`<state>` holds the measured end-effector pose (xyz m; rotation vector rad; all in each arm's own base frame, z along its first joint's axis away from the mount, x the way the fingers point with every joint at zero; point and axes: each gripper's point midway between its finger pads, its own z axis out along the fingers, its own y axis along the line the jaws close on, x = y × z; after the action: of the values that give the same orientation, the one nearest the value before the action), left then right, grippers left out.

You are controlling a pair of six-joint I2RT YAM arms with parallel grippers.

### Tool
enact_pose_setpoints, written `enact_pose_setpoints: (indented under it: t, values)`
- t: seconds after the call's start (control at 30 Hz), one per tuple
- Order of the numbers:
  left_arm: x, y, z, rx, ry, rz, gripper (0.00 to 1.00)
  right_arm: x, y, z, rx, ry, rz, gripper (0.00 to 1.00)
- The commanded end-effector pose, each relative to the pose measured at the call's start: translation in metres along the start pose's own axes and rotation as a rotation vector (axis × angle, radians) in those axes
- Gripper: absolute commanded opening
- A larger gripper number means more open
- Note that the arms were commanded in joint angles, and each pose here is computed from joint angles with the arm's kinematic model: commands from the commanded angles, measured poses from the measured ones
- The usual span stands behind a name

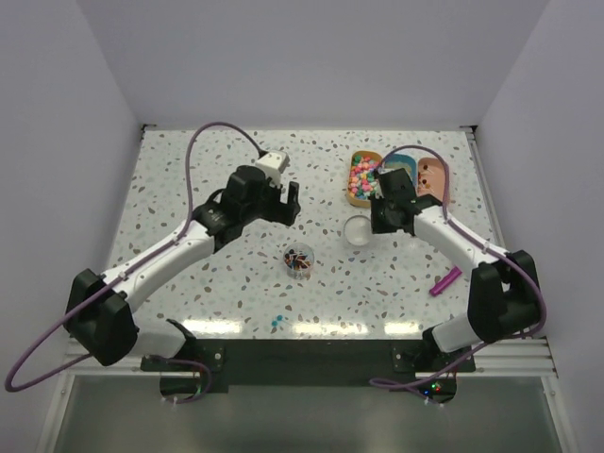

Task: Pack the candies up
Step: Pick up the bottle lid at the center of the board.

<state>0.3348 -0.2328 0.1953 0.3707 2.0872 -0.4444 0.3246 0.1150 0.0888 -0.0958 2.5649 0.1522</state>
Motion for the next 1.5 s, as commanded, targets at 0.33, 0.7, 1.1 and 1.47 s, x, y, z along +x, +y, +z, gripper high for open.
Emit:
enact_pose_setpoints:
  t: [0.33, 0.7, 1.1, 1.47]
  values:
    - [0.013, -0.085, 0.034, 0.02, 0.098, 0.122, 0.64, -0.042, 0.072, -0.033, -0.171, -0.215, -0.001, 0.0]
    - [0.023, -0.099, 0.057, 0.023, 0.11, 0.076, 0.5, -0.031, 0.076, -0.03, -0.188, -0.205, -0.001, 0.0]
    - [0.032, -0.101, 0.075, 0.008, 0.114, 0.051, 0.37, -0.029, 0.082, -0.032, -0.228, -0.216, 0.021, 0.0]
    - [0.037, -0.098, 0.079, -0.009, 0.123, 0.066, 0.0, -0.027, 0.086, -0.033, -0.247, -0.221, 0.019, 0.01]
